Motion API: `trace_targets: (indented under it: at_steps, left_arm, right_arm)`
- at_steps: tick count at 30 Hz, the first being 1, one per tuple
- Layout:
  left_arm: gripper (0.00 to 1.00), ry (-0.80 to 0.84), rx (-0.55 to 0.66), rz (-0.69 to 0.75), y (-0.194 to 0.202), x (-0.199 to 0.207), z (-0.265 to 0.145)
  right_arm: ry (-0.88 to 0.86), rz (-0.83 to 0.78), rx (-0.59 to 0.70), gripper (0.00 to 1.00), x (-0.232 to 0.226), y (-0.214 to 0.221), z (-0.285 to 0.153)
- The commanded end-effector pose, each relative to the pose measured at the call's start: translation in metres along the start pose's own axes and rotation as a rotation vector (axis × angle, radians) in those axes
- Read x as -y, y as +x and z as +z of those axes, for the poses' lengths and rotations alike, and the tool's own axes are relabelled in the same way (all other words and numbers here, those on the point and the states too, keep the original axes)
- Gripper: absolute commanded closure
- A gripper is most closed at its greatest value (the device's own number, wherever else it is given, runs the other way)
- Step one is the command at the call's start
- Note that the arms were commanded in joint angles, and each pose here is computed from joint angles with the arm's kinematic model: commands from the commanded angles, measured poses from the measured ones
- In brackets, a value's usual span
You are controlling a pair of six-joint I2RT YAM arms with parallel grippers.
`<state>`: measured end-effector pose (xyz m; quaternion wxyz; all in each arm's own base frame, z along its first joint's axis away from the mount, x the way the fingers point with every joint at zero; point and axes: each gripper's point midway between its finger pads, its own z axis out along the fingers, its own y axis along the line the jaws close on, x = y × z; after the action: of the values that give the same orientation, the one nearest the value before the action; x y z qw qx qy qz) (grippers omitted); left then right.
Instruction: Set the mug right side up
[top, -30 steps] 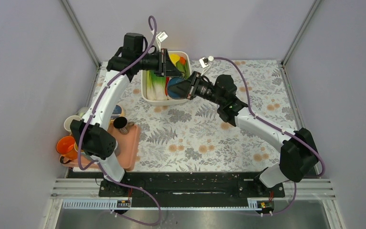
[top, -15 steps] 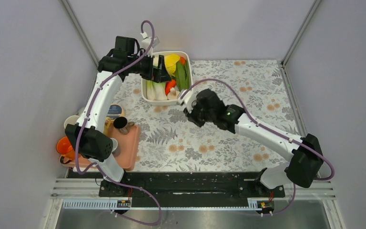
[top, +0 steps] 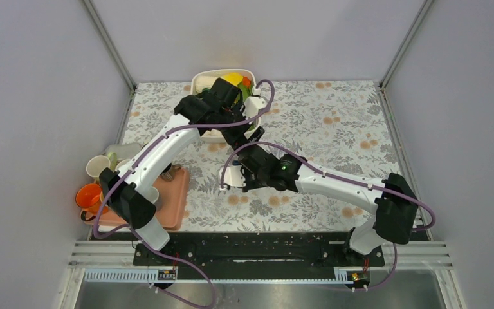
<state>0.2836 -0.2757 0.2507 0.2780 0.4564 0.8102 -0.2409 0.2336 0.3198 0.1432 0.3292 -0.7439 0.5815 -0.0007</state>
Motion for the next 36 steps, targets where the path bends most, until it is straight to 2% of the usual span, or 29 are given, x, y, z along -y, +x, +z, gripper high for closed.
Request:
trace_targets:
  at_steps: [1,6,17,21,30,32,36]
  left_arm:
    - [0.09,-0.114,-0.013,0.087,0.006,-0.002,-0.015]
    - [0.10,-0.144,-0.068,0.095,0.029,-0.004,0.001]
    - [0.08,-0.171,-0.095,-0.066,0.051,-0.036,0.015]
    - [0.08,-0.190,-0.101,-0.121,0.060,-0.048,0.020]
    - [0.08,-0.217,-0.126,-0.130,0.070,-0.056,0.023]
    - [0.08,-0.216,-0.131,-0.130,0.072,-0.056,0.024]
    - [0.08,-0.218,-0.128,-0.127,0.071,-0.058,0.025]
  right_arm:
    - [0.074,-0.042,0.056,1.00,0.028,-0.031,-0.013]
    - [0.016,0.002,0.060,1.00,0.015,-0.035,-0.006]
    - [-0.422,0.030,0.049,1.00,-0.083,-0.019,0.021]
    - [-0.453,0.047,0.007,1.00,-0.093,-0.011,0.040]
    - [-0.476,0.054,-0.089,0.99,-0.104,0.004,0.067]
    - [-0.462,0.061,-0.092,0.88,-0.101,0.003,0.067]
    - [-0.394,0.078,-0.081,0.48,-0.086,-0.005,0.058]
